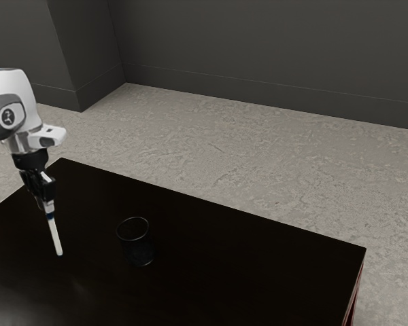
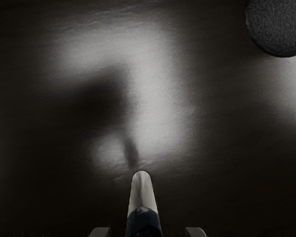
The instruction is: Take the marker out of the pen holder and place it to the left of the pen holder.
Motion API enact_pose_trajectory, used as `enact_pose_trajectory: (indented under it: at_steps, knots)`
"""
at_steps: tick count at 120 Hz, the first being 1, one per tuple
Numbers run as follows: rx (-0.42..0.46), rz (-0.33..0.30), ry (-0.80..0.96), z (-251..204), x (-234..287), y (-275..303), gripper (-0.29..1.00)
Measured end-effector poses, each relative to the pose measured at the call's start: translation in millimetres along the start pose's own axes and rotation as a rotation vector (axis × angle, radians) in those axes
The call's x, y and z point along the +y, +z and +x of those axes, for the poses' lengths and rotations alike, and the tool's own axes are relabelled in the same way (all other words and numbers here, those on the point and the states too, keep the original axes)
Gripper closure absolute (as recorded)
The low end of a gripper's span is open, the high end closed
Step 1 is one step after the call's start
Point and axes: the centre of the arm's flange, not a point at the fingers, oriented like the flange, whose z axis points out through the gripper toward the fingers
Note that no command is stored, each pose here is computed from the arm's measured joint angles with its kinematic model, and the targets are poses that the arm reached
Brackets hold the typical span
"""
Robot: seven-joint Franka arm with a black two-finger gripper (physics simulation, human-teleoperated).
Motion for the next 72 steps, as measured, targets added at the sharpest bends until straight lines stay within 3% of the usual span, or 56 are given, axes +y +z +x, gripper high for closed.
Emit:
enact_pose_trajectory:
  at_steps: [22,53,57,61,66,72]
  knots:
    - [-0.017,-0.007,-0.032,-2,0,3,0.22]
    - [-0.018,-0.005,-0.054,0,4,-1,0.08]
    - [0.015,0.033,-0.018,17,20,-29,0.07]
    - [0.086,0.122,0.057,52,57,-93,0.06]
    - [0.209,0.254,0.186,87,142,-195,0.05]
    - [0.279,0.323,0.331,95,245,-256,0.05]
